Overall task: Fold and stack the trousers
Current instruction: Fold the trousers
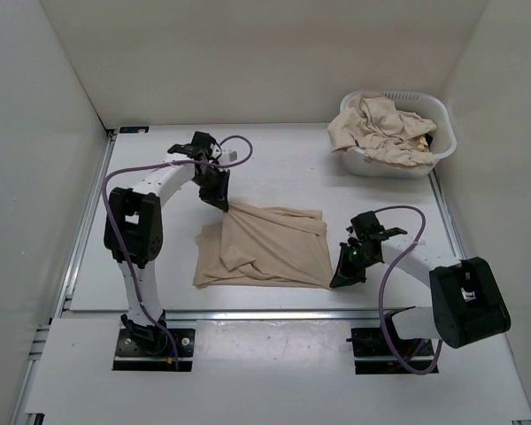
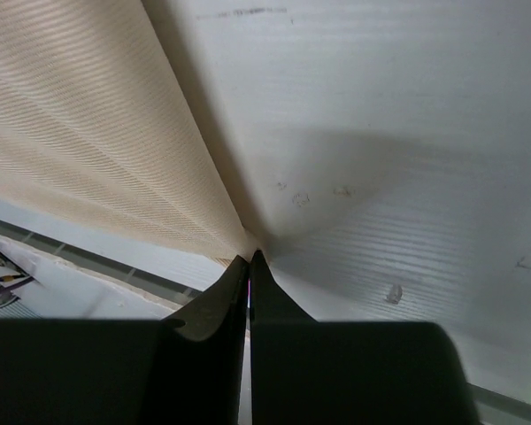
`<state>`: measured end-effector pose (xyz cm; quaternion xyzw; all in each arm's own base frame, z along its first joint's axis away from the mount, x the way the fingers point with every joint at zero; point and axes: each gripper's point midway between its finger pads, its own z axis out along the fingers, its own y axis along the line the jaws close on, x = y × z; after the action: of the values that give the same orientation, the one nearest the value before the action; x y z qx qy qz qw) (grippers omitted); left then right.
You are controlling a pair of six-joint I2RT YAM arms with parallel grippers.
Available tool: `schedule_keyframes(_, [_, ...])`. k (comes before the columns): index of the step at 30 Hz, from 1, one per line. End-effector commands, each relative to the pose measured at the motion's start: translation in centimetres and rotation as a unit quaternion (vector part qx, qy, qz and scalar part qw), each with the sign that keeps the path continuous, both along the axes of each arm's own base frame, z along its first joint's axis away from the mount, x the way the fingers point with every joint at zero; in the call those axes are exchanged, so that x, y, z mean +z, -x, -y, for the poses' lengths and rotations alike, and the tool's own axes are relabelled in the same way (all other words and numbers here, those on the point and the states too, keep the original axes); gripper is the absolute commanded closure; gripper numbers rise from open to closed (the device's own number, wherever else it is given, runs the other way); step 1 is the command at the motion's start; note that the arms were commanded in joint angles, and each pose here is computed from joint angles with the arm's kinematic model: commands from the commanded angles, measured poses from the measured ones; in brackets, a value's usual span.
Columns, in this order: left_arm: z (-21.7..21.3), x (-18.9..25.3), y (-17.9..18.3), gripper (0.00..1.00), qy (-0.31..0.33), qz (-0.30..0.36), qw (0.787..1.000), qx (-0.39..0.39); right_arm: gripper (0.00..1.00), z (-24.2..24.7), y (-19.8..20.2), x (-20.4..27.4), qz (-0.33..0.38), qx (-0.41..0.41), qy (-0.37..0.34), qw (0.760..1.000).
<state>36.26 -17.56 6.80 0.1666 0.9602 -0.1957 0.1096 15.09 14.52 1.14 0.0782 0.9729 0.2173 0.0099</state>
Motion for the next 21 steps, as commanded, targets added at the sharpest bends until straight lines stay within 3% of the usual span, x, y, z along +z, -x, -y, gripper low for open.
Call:
schedule_keyframes(1, [-0.9,1.9,-2.4,0.86,-0.015,0.050,0.999,0.014,1.00,1.4,1.8,-0.8,-0.016,0.005,0.028,0.999])
schedule_keyframes(2, [-0.9,1.9,-2.4,0.81,-0.015,0.050,0.999,0.014,1.00,1.0,1.6,-0.6,-0.012,0.007,0.017,1.000])
schedule_keyframes(4, [-0.2,1.6,-1.3,0.58,-0.018,0.038,0.999,0.002,0.99,0.7,1.1,-0.4,-0.008,0.007,0.010,1.000])
schedule_keyframes(5, [-0.4,1.0,-0.6,0.52,-0.023,0.024,0.999,0.002,0.95,0.3,0.9,-0.1,-0.006,0.009,0.001,1.000])
schedule_keyframes(6, [-0.7,0.7,-0.4,0.45,-0.030,0.021,0.999,0.003,0.82,0.1,0.4,0.2,-0.003,0.009,0.000,1.000])
schedule_keyframes(7, [-1.2,1.4,-0.7,0.34,-0.041,0.037,0.998,0.009,0.75,0.0,0.2,0.3,-0.002,0.016,-0.005,1.000])
schedule_keyframes(10, [-2.2,4.0,0.3,0.31,-0.053,0.059,0.997,0.015,0.66,0.4,0.4,0.4,-0.010,0.024,0.009,1.000])
schedule_keyframes(14, [-2.2,6.8,3.8,0.31,-0.078,0.107,0.991,-0.002,0.62,0.8,0.3,0.6,-0.006,0.027,0.022,0.999])
schedule_keyframes(18, [-3.4,1.3,11.3,0.32,-0.120,0.010,0.992,-0.045,0.62,0.5,-0.3,0.7,0.002,0.017,0.017,1.000])
schedule_keyframes(21, [-3.0,-1.2,13.9,0.33,-0.103,-0.061,0.991,-0.059,0.62,0.4,-0.6,0.6,0.001,0.013,0.017,1.000])
